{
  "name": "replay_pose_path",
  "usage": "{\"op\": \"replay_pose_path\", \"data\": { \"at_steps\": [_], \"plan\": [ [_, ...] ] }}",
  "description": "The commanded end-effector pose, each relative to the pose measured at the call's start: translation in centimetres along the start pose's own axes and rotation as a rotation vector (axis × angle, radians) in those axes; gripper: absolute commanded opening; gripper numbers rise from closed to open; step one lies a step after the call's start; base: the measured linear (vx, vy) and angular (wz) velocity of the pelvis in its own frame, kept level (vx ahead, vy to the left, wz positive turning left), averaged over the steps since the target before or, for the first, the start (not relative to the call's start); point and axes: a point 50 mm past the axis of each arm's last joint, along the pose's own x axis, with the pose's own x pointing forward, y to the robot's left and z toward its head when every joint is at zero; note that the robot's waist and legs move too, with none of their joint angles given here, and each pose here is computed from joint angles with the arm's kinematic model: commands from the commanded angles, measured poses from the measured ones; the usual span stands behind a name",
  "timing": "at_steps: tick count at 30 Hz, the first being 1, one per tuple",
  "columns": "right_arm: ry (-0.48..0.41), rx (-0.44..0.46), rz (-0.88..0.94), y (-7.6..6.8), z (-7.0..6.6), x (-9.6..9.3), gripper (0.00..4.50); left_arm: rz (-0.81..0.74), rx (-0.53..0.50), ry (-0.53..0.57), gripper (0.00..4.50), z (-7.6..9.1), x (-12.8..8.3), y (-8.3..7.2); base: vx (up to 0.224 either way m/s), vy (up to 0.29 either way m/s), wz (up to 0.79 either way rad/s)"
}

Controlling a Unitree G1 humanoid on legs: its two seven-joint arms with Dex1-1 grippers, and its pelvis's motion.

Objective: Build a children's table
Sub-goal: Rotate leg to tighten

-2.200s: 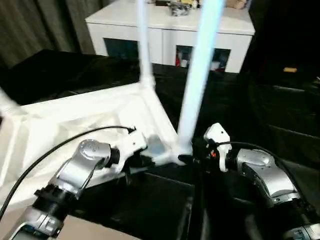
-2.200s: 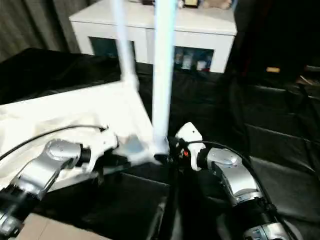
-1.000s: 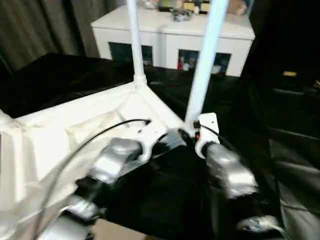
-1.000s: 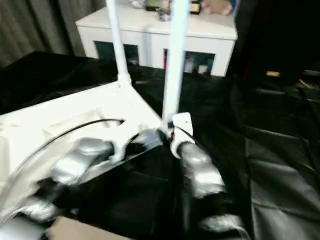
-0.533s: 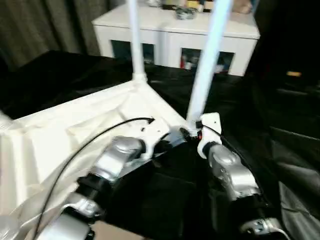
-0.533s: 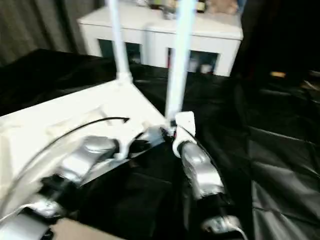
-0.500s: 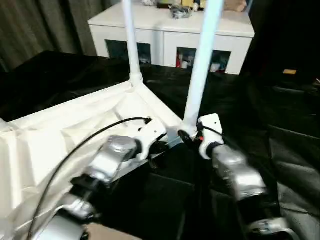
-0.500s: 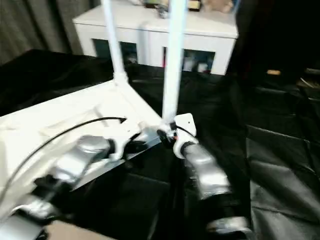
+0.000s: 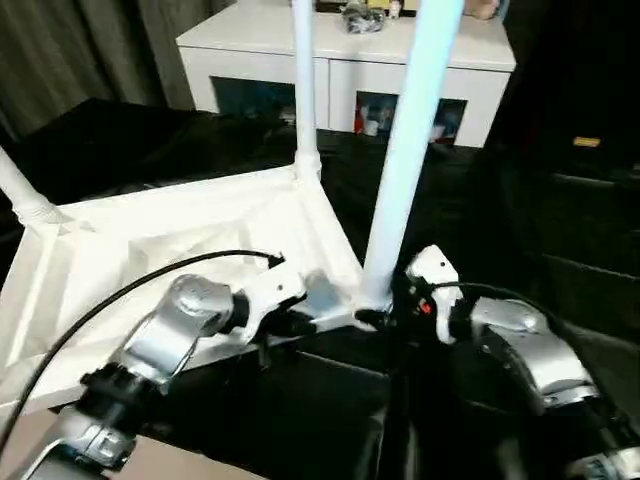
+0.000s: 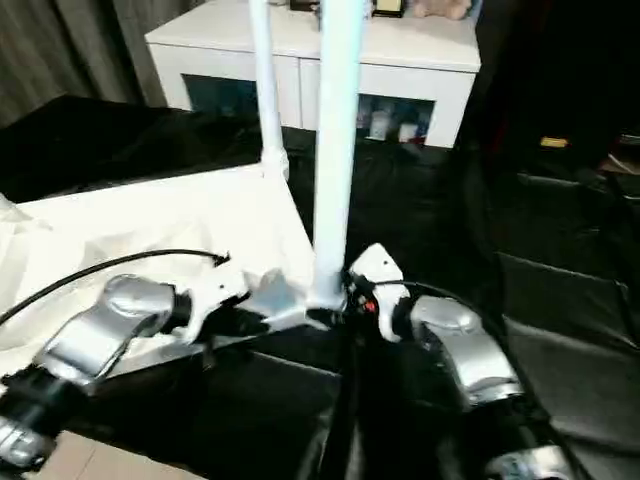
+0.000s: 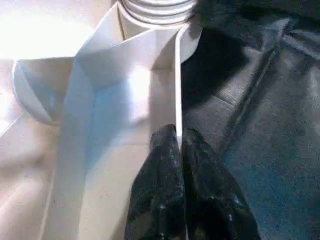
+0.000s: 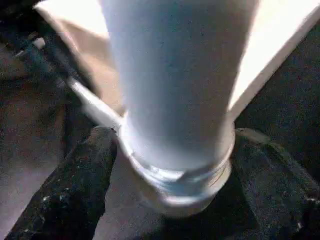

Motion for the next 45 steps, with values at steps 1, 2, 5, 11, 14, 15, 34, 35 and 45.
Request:
{"op": "replay_pose_path", "data": {
  "at_steps": [1,2,5,11,14,15,34,35,45],
  "plan": [
    [-0.003,-0.031,0.048,0.5,0.3,0.1,3.74,-0.054,-0.074,0.104,0.0,-2.6,0.4,-1.0,0.0,0.0,0.0],
    [0.001,-0.032,0.05,0.5,0.3,0.1,3.74,-0.054,-0.074,0.106,0.0,-2.6,0.4,-1.0,0.0,0.0,0.0],
    [-0.01,-0.019,0.042,0.3,0.4,0.3,3.47,-0.052,-0.075,0.107,0.0,-2.6,0.3,-1.0,0.0,0.0,0.0],
    [-0.031,-0.012,0.037,0.2,0.6,0.4,3.01,-0.051,-0.077,0.106,0.0,-2.6,0.3,-1.1,0.0,0.0,0.0],
    [-0.034,-0.01,0.04,0.3,0.5,0.6,2.78,-0.051,-0.078,0.109,0.0,-2.7,0.2,-1.1,0.0,0.0,0.0],
    [-0.032,-0.008,0.042,0.4,0.4,0.7,2.74,-0.051,-0.078,0.11,0.0,-2.7,0.2,-1.1,0.0,0.0,0.0],
    [-0.077,0.355,-0.683,0.1,-1.0,6.0,2.69,0.414,-0.249,-0.048,0.0,0.7,5.0,2.7,0.0,0.0,0.0],
    [-0.064,0.367,-0.708,0.2,-1.1,6.2,2.69,0.426,-0.248,-0.043,0.0,0.9,5.2,2.7,0.0,0.0,0.0],
    [-0.148,0.301,-0.6,1.0,0.8,7.3,3.39,0.389,-0.191,-0.011,0.0,0.9,6.1,2.2,0.0,0.0,0.0]
  ]
}}
